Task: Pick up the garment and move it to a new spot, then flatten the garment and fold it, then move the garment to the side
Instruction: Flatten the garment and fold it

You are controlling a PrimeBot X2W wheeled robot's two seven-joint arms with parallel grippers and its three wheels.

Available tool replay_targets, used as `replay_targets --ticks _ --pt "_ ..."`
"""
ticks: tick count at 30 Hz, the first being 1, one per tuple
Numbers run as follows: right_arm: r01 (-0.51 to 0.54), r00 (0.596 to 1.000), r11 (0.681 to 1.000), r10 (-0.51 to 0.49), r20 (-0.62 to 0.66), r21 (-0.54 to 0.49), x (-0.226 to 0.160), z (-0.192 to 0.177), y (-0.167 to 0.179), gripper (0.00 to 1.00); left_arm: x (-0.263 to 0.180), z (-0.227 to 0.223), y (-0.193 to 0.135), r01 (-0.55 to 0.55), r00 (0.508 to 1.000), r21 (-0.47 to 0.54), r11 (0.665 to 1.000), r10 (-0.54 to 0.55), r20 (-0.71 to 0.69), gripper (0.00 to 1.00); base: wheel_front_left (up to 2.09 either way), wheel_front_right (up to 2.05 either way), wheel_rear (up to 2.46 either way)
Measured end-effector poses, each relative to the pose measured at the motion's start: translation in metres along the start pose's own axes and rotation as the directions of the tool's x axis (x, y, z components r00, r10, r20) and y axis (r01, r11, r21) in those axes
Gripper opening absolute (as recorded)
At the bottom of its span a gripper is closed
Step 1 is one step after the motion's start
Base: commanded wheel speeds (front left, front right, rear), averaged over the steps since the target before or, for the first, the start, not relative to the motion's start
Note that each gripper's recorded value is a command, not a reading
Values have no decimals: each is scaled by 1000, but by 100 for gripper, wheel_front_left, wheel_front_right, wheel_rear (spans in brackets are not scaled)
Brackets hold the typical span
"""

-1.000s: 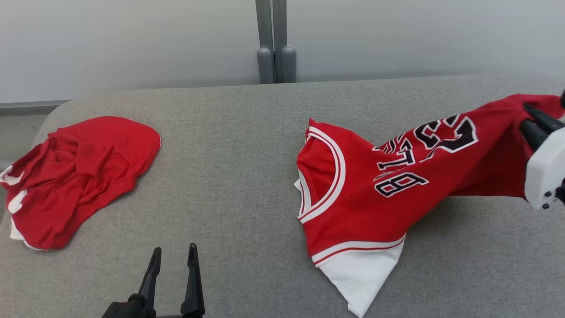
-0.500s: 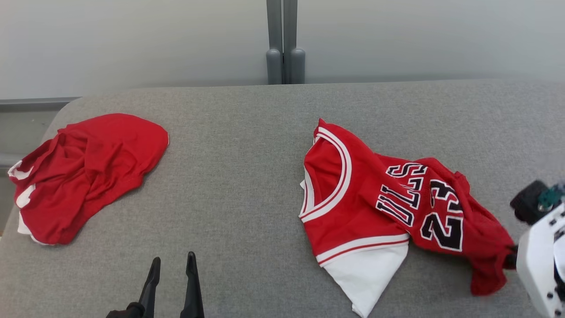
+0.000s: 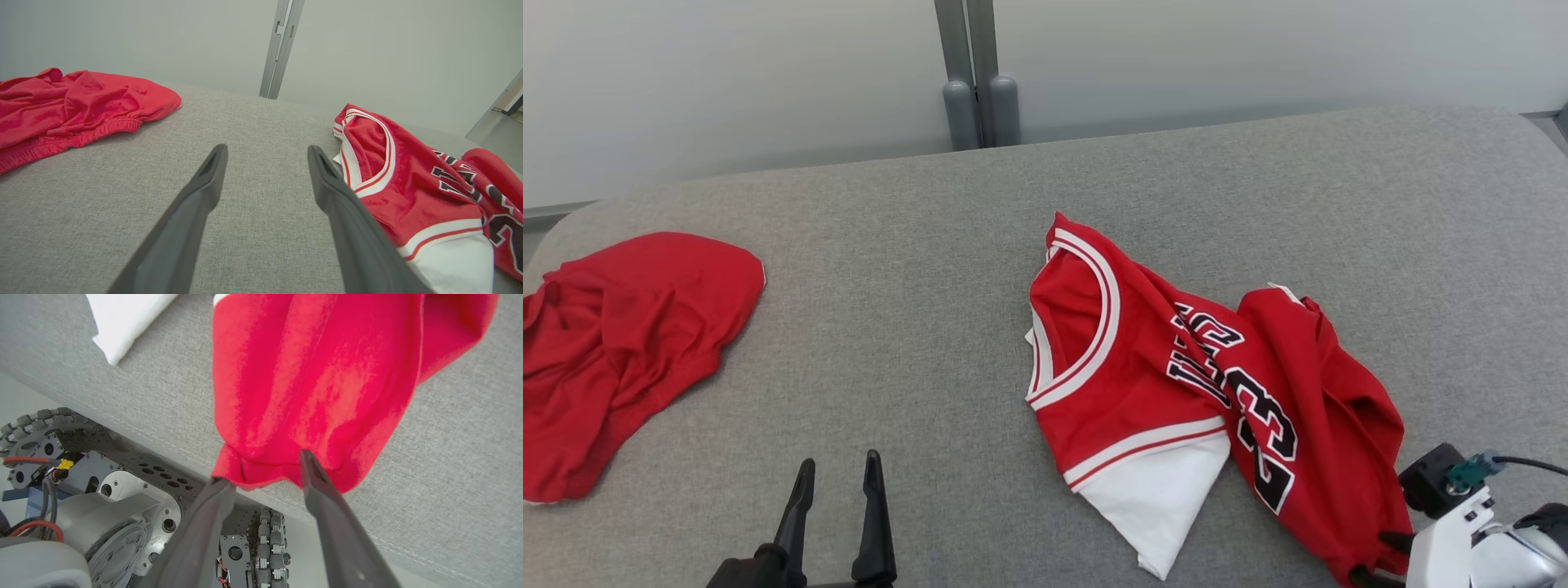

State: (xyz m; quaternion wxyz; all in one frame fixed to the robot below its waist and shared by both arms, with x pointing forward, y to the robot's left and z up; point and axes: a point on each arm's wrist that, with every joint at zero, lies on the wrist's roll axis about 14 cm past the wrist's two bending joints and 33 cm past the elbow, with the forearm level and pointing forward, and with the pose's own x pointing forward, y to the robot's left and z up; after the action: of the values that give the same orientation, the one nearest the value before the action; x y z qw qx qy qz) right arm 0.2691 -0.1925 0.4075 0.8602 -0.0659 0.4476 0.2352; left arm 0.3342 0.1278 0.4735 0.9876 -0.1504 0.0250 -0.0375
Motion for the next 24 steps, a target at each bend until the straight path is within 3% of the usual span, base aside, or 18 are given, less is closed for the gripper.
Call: replay_targets --ticks 4,11,16,24 --pt "51 987 998 -57 147 40 -17 32 -17 100 2 1 -4 15 1000 2 1000 -15 3 100 0 0 0" --pt "182 923 979 -201 327 87 -41 99 -62 100 6 -6 -7 33 999 3 999 -32 -19 100 0 0 0" --pt "220 901 961 -266 342 169 -13 139 -88 100 23 -5 -14 62 998 5 998 -62 -13 100 0 0 0" --pt "239 926 940 -296 235 245 65 158 -107 100 35 -16 0 26 999 6 1000 -25 -44 100 0 0 0"
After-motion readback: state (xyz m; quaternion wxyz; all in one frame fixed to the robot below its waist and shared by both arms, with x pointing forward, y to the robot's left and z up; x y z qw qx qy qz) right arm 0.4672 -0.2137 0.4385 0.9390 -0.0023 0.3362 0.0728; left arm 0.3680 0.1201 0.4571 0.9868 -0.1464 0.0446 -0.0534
